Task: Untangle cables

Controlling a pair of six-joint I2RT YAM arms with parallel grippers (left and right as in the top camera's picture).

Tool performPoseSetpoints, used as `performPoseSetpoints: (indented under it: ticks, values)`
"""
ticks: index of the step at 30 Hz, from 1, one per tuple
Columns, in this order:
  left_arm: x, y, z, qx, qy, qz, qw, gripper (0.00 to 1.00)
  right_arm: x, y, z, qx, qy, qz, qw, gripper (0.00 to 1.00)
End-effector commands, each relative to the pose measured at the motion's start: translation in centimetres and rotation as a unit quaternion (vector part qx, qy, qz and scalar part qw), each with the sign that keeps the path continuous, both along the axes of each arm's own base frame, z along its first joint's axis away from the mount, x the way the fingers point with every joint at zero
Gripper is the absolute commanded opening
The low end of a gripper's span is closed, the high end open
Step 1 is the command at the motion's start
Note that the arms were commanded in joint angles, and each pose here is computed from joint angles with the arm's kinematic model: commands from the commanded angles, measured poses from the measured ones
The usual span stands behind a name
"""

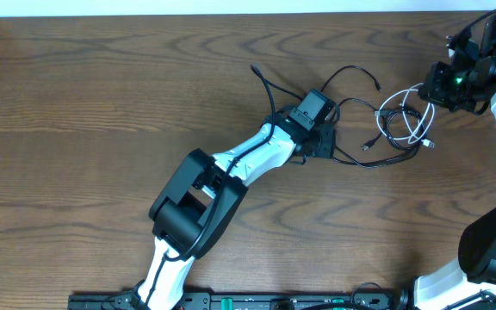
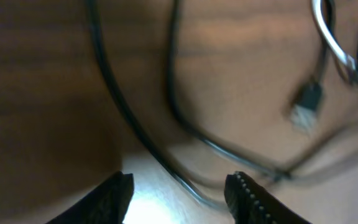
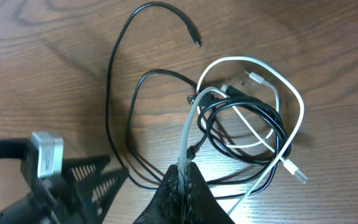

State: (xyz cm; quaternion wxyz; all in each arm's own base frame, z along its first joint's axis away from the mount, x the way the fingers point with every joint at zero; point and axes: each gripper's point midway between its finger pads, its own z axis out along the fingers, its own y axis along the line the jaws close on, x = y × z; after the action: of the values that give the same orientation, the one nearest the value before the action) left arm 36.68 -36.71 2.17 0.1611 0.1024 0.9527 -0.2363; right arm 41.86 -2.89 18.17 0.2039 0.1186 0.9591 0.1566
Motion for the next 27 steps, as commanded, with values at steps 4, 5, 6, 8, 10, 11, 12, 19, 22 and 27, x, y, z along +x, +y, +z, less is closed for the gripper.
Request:
performPoseSetpoints:
  ticks: [4, 5, 6, 8, 10, 11, 12, 19, 22, 27]
  values:
    - [1.9, 0.2, -1.8, 0.033, -0.039, 0.079, 0.996, 0.59, 0.0, 0.3, -0.1, 0.000, -0.001, 0.013, 1.000, 0.01]
    - [1.8, 0.0, -1.9, 0.033, -0.042, 0.078, 0.996, 0.59, 0.0, 0.3, -0.1, 0.000, -0.001, 0.013, 1.000, 0.01]
    - [1.8, -0.1, -2.0, 0.034, -0.044, 0.077, 0.995, 0.59, 0.0, 0.3, -0.1, 0.000, -0.001, 0.013, 1.000, 0.01]
    - [1.7, -0.2, -2.1, 0.041, -0.053, 0.079, 0.995, 0.59, 0.0, 0.3, -0.1, 0.000, -0.001, 0.013, 1.000, 0.01]
    - [1.7, -0.2, -2.1, 0.050, -0.063, 0.082, 0.993, 0.53, 0.0, 0.3, -0.1, 0.000, -0.001, 0.013, 1.000, 0.01]
    - [1.6, -0.3, -2.1, 0.054, -0.067, 0.082, 0.993, 0.50, 0.0, 0.3, -0.1, 0.000, -0.001, 0.013, 1.000, 0.01]
    - [1.6, -0.3, -2.2, 0.061, -0.072, 0.080, 0.992, 0.47, 0.0, 0.3, -0.1, 0.000, -0.001, 0.013, 1.000, 0.01]
    - [1.5, 1.1, -5.5, 0.142, -0.105, 0.056, 0.983, 0.43, -0.2, 0.2, -0.2, -0.003, 0.004, 0.012, 1.000, 0.01]
    - [1.6, 1.6, -6.6, 0.150, -0.102, 0.060, 0.982, 0.39, -0.2, 0.2, -0.2, -0.003, 0.004, 0.012, 1.000, 0.01]
    - [2.1, 3.3, -7.3, 0.189, -0.113, 0.076, 0.972, 0.08, -0.2, 0.2, -0.2, -0.006, 0.002, 0.018, 1.000, 0.01]
